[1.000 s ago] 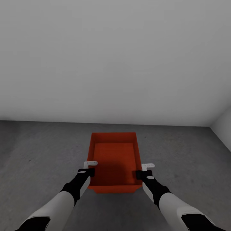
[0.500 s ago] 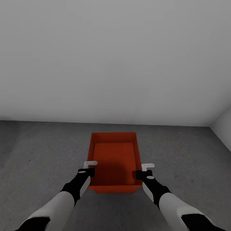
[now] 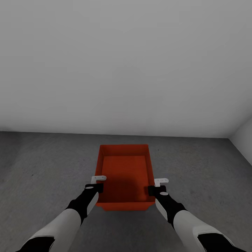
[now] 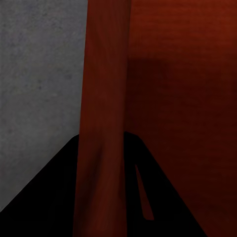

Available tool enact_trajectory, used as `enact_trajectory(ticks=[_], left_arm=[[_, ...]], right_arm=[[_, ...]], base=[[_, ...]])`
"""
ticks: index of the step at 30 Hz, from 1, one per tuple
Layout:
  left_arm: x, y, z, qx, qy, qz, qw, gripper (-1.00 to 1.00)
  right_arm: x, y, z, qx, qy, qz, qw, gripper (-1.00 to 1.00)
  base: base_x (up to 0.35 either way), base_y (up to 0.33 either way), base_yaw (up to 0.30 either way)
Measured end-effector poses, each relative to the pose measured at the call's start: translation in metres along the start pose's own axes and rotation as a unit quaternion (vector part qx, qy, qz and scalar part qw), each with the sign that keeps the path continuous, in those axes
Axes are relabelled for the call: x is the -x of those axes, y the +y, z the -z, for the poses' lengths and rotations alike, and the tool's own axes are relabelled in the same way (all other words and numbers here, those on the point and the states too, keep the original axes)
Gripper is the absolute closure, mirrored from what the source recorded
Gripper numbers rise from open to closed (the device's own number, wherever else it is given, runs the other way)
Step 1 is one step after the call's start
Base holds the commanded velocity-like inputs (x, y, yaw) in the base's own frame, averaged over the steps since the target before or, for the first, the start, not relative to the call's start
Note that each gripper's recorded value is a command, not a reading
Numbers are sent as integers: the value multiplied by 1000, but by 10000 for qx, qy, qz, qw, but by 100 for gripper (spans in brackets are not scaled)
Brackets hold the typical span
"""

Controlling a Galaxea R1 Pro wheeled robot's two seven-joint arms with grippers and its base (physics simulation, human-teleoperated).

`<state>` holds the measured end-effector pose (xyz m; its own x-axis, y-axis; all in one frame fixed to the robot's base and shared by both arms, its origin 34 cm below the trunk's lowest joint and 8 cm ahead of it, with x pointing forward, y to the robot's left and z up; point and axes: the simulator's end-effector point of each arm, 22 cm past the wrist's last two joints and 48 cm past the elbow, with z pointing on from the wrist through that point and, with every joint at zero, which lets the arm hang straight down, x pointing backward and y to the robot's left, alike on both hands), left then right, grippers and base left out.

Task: Move the two storage containers from the living room to the garage. In the garage, place one container on the floor and stack the other container on top of it (either order is fine).

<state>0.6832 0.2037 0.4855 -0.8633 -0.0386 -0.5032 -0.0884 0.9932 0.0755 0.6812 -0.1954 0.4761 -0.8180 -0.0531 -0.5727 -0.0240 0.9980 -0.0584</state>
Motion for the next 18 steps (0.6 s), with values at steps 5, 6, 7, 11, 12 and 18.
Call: enact_trajectory(ticks=[5, 6, 7, 11, 12, 18], left_arm=[[0, 0, 0, 1, -3, -2, 10000, 100], [0, 0, 0, 1, -3, -2, 10000, 100], [0, 0, 0, 1, -3, -2, 10000, 100], [1, 0, 0, 3, -1, -7, 10000, 100], [0, 0, 0, 5, 1, -11, 10000, 100], [0, 0, 0, 3, 0, -6, 10000, 100]], right_arm=[[0, 0, 0, 1, -3, -1, 10000, 100], [0, 0, 0, 1, -3, 0, 10000, 100], [0, 0, 0, 0, -3, 0, 10000, 100], [0, 0, 0, 2, 0, -4, 10000, 100], [0, 0, 0, 4, 2, -6, 10000, 100], [0, 0, 0, 2, 1, -4, 10000, 100]], base=[[82, 0, 0], [87, 0, 0], [69, 0, 0], [31, 0, 0], [9, 0, 0], [3, 0, 0]])
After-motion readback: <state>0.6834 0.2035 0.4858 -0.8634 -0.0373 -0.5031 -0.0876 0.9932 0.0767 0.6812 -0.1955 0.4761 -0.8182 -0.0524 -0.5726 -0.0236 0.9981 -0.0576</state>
